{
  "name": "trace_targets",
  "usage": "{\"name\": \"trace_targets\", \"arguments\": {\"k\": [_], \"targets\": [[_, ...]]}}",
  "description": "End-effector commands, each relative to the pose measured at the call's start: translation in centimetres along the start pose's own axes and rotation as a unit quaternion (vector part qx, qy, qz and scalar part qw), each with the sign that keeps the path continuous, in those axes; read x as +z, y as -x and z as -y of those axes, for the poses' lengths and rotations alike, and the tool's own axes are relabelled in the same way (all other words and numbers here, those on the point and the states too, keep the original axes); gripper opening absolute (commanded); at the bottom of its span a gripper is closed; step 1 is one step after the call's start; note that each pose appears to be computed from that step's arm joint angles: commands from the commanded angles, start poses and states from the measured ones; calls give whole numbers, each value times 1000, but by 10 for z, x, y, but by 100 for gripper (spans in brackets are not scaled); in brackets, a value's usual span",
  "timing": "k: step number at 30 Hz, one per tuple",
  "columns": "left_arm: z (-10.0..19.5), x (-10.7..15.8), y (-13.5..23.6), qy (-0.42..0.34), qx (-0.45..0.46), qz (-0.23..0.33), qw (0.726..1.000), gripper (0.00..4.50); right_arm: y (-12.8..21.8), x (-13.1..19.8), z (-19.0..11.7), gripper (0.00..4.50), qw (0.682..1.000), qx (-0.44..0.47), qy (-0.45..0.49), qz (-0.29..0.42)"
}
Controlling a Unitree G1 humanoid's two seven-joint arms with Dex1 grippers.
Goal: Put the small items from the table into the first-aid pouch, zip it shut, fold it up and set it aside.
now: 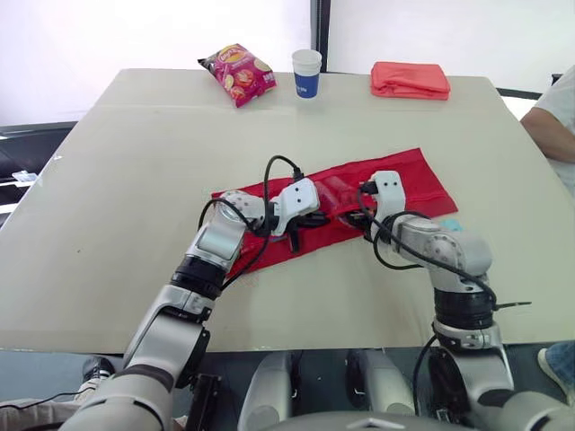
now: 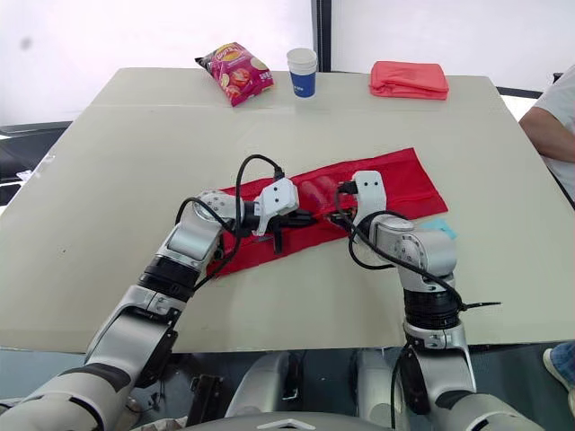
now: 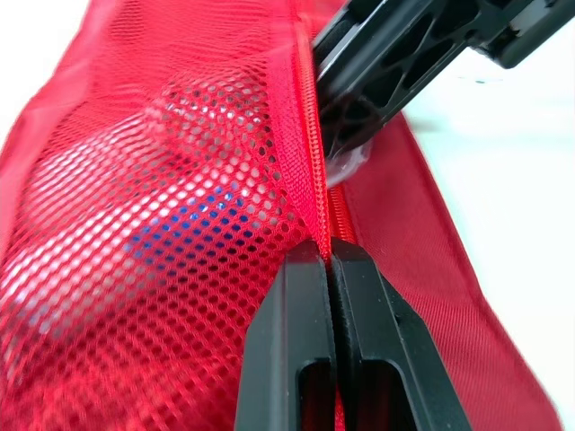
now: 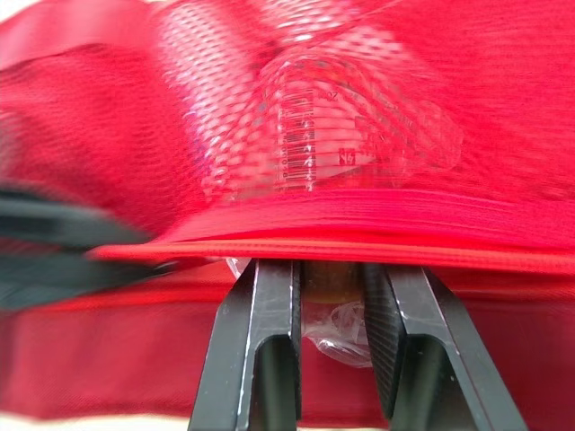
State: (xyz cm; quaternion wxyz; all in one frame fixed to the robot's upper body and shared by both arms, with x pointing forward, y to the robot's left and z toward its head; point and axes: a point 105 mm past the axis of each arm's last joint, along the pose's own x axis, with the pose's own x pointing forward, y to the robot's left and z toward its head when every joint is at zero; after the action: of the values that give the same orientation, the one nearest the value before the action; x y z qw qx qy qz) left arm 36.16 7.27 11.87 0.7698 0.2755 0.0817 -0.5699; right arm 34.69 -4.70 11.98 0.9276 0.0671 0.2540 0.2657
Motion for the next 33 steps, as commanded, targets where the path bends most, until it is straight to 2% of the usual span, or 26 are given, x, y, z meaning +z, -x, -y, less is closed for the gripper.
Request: {"name": "trace_targets", "arguments": {"k": [1,7,8,9,12,15,19,22,24,27,33], "targets": [[2,13,-2,-19,-12,20,1000,0,7,16,-8,38,999,10,7,38],[9,8,-2,-16,-24,18,999,0,7,21,13,38,997,-44,-15,69],[10,7,-2,-16,-26,18,999,0,7,22,14,152,996,-45,-1,71],[10,7,-2,-14,-25,18,999,0,7,22,14,171,997,-41,11,71],[1,5,-2,1,-13,14,1000,0,33,21,-4,302,993,29,81,78],[-5,4,-1,-1,-10,10,1000,0,61,13,-15,302,985,80,132,77],[-9,5,0,-3,-10,10,1000,0,82,0,-10,302,979,81,173,66],[-10,6,1,-3,-13,13,1000,0,93,-4,-9,221,975,85,187,78],[-9,7,3,0,-17,17,1000,0,94,-6,-4,111,972,72,210,80],[-9,7,4,1,-23,17,1000,0,85,-13,0,8,963,65,251,70],[-7,9,4,-1,-32,19,999,0,48,-11,6,8,956,66,275,79]]}}
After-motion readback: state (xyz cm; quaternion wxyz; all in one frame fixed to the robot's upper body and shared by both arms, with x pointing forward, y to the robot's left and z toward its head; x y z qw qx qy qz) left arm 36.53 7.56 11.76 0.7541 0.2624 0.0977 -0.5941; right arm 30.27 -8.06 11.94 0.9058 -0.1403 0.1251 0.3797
